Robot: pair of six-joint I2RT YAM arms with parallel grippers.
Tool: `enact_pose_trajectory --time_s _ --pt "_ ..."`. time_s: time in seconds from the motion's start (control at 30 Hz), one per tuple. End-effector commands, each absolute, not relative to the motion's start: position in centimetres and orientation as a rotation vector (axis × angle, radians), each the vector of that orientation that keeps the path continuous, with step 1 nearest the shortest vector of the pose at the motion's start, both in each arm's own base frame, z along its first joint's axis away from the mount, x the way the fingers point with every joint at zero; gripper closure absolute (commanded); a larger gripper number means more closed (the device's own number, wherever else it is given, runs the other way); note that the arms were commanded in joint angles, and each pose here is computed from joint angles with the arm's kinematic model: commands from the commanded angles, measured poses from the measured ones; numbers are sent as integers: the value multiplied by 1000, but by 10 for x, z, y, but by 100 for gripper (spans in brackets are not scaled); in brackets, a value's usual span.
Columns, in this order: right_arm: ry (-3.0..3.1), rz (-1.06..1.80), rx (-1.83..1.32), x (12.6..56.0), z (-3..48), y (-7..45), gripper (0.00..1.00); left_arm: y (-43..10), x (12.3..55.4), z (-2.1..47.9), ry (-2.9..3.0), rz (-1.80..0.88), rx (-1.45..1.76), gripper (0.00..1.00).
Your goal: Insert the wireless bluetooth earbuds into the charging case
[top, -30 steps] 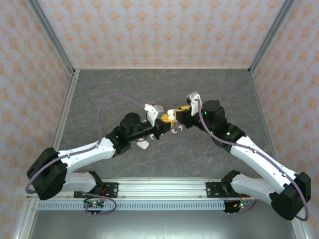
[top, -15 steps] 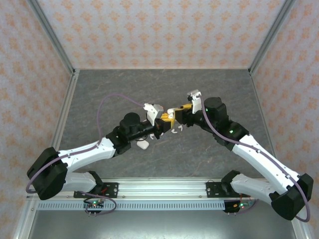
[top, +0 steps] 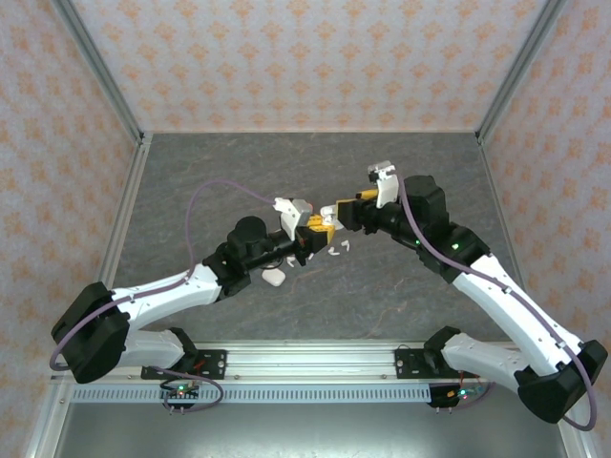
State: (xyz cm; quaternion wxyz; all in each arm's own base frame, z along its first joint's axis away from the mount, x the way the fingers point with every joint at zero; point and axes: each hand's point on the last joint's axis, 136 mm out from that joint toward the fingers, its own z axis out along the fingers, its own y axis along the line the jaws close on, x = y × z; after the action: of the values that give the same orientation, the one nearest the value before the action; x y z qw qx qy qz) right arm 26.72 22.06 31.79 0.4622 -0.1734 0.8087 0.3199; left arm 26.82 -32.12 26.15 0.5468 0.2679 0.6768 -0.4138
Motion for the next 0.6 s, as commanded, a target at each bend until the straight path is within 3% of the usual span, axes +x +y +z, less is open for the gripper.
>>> enact_pose_trajectory --time_s 0.0,0.23,0.47,0.57 --pt "1977 932 -429 257 334 225 27 -318 261 287 1498 -991 626 100" --pt "1969 1127 -478 244 334 242 1 -318 251 304 1431 -1020 658 100" --pt "1974 1217 -526 243 333 255 0 -320 246 311 1410 -1043 682 100" --pt "1959 1266 -554 241 337 262 4 -320 247 311 1410 -1047 681 100"
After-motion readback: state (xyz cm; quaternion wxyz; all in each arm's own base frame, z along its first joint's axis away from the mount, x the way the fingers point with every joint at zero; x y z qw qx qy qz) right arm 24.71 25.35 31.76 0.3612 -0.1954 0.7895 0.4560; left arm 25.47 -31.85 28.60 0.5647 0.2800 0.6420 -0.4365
